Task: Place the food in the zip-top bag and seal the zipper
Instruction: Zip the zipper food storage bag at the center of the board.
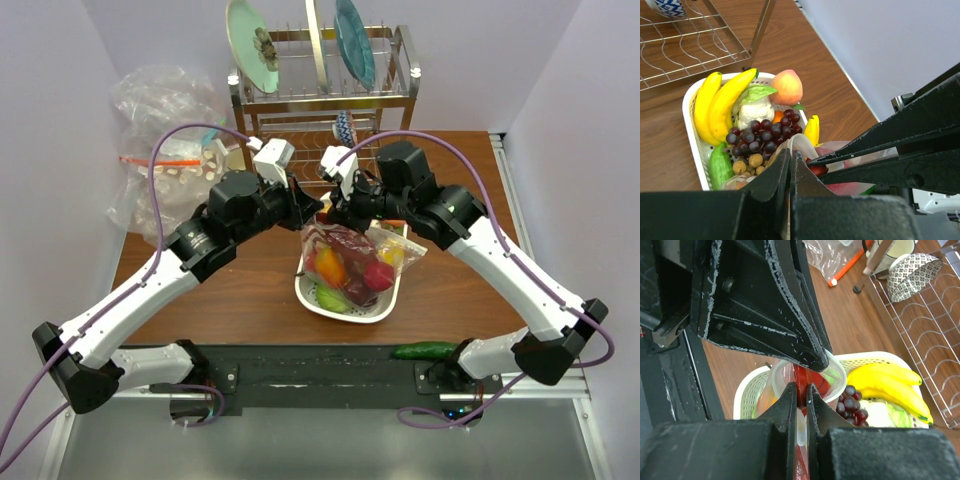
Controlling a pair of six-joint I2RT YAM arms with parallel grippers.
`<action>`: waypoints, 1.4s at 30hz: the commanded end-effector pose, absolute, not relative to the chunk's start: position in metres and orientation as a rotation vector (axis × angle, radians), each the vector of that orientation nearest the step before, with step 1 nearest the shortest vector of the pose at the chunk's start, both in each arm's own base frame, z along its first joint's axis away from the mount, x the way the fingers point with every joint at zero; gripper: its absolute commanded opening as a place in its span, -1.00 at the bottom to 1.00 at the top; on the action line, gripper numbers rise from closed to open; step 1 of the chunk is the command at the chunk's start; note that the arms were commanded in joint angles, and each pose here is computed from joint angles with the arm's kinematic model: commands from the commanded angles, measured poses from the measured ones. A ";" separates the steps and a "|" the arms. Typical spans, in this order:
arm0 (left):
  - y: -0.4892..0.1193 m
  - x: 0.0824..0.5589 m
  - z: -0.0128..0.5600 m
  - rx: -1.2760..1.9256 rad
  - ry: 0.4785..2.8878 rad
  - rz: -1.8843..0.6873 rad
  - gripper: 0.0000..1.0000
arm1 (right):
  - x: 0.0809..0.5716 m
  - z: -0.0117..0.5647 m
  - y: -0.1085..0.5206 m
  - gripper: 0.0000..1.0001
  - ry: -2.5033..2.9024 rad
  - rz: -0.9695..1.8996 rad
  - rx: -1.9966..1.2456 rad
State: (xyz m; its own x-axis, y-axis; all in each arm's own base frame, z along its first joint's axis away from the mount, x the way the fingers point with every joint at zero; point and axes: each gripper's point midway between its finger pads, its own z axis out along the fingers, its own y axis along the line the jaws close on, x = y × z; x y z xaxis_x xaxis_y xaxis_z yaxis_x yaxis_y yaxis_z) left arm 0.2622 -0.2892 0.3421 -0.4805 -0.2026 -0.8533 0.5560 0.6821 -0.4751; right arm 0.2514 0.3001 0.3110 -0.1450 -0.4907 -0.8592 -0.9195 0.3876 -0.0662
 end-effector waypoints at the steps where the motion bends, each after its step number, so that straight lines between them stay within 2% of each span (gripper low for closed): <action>1: -0.286 0.180 0.567 0.373 1.138 -1.353 -1.00 | 0.239 0.192 0.280 -1.00 2.198 0.578 -1.313; 10: -0.278 0.182 0.587 0.363 1.104 -1.300 -1.00 | 0.238 0.176 0.261 -1.00 2.290 0.511 -1.297; 17: -0.265 0.194 0.593 0.323 1.102 -1.193 -1.00 | 0.239 0.205 0.241 -1.00 2.297 0.405 -1.221; 22: -0.269 0.194 0.602 0.341 1.081 -1.196 -1.00 | 0.234 0.205 0.241 -1.00 2.314 0.417 -1.240; 42: -0.274 0.188 0.616 0.348 1.025 -1.258 -1.00 | 0.236 0.126 0.271 -1.00 2.412 0.554 -1.284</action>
